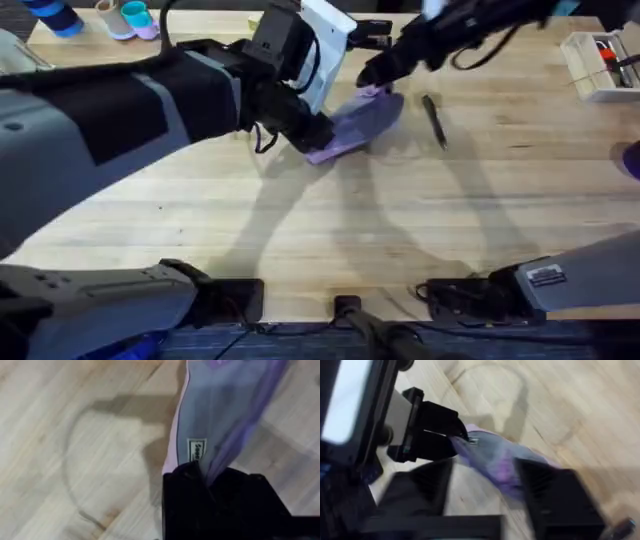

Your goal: Unzip the bag, pick up the pens from the table one at a time and place them inside, then zip the bag closed.

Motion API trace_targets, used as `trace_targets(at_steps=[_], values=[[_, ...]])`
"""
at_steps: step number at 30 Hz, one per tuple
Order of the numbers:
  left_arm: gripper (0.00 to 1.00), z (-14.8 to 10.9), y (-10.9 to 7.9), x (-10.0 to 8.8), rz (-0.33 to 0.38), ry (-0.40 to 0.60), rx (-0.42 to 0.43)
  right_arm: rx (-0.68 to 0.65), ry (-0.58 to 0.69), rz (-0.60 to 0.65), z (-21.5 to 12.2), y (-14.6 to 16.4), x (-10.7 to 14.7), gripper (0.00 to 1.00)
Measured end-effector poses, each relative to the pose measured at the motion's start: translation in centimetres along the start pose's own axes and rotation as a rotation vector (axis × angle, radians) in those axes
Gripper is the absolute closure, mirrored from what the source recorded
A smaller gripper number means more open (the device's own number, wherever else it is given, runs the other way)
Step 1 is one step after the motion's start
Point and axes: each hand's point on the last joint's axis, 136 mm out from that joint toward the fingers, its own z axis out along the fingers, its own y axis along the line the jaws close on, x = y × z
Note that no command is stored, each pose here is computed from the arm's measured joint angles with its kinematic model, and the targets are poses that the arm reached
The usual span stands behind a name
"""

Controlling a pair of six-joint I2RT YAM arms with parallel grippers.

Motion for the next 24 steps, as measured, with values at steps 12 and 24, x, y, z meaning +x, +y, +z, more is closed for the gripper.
trace_targets(at_steps=[12, 24], values=[[0.957, -0.1, 0.1, -0.3, 0.006, -0.008, -0.005, 0.090, -0.164, 0.004, -7.0, -0.9, -1.5, 0.005], [0.957, -0.1, 0.1, -0.3, 0.006, -0.008, -0.006, 0.073, -0.166, 0.028, -6.9, -0.7, -1.5, 0.005]])
